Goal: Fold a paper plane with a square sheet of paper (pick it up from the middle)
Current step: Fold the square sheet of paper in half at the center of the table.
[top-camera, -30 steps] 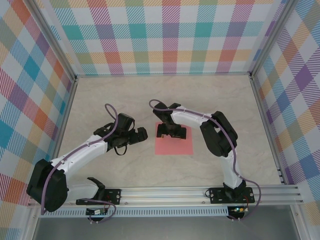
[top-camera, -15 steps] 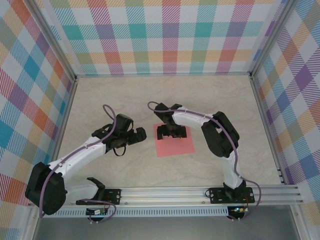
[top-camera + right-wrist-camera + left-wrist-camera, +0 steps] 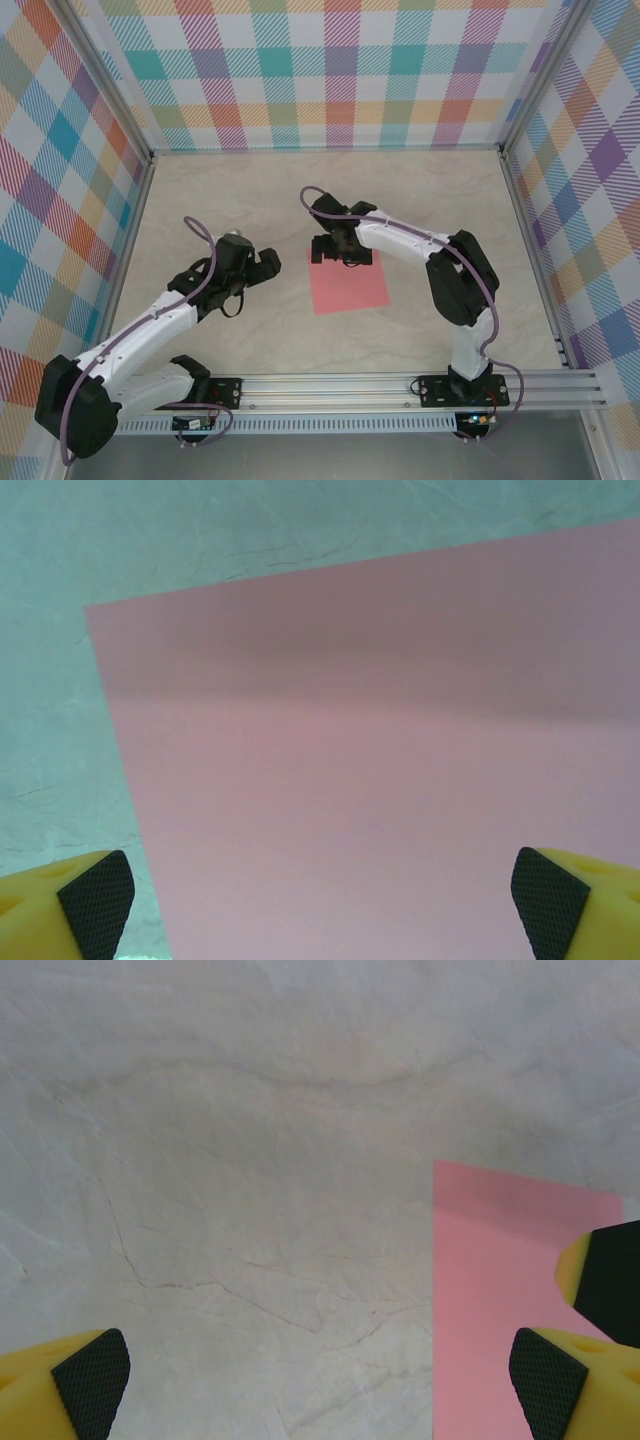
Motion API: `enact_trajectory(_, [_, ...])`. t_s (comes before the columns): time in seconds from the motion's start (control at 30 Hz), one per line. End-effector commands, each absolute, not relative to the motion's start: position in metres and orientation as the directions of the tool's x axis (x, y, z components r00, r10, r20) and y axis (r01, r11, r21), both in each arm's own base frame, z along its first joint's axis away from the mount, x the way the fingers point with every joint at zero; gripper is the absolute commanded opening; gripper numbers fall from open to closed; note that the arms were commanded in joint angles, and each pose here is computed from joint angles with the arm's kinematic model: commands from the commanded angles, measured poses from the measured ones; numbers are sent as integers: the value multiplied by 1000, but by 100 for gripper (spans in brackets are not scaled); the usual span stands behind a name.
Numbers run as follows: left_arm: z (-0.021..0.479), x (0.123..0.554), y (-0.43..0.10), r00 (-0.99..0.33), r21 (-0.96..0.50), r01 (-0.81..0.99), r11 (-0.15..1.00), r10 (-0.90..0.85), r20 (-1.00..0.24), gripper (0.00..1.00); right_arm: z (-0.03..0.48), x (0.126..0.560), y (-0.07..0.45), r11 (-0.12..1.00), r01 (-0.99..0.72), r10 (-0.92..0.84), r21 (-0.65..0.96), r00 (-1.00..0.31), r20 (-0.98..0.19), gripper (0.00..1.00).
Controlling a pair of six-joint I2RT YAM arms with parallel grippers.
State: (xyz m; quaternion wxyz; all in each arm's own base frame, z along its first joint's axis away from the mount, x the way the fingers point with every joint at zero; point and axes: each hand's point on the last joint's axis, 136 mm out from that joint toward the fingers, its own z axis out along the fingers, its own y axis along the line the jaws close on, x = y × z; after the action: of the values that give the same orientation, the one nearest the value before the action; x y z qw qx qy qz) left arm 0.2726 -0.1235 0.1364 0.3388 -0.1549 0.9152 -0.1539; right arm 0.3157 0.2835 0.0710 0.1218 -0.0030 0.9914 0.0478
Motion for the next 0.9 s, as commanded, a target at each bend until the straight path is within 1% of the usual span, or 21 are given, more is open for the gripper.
enact_trajectory(0.0, [140, 276, -108, -694, -332, -202, 922, -373, -616, 100, 59, 308, 281, 997, 48, 57, 62, -985, -160, 100])
enact_trajectory(0.1, [140, 270, -113, -739, -320, -185, 929, -346, -578, 100, 50, 305, 287, 995, 57, 68, 88, -989, -132, 100])
enact_trajectory(0.17, [138, 268, -113, -743, -335, -206, 920, -370, -558, 100, 48, 305, 286, 994, 72, 82, 83, -988, -128, 100])
enact_trajectory(0.43, [106, 263, -131, -836, -347, -189, 919, -336, -434, 100, 38, 302, 284, 996, 74, 77, 41, -993, -87, 100])
enact_trajectory(0.67, [99, 270, -136, -849, -360, -202, 911, -347, -400, 100, 33, 299, 285, 996, 82, 85, 44, -994, -70, 100])
enact_trajectory(0.87, [93, 271, -135, -862, -343, -209, 916, -338, -377, 100, 21, 294, 282, 997, 78, 80, 28, -996, -45, 100])
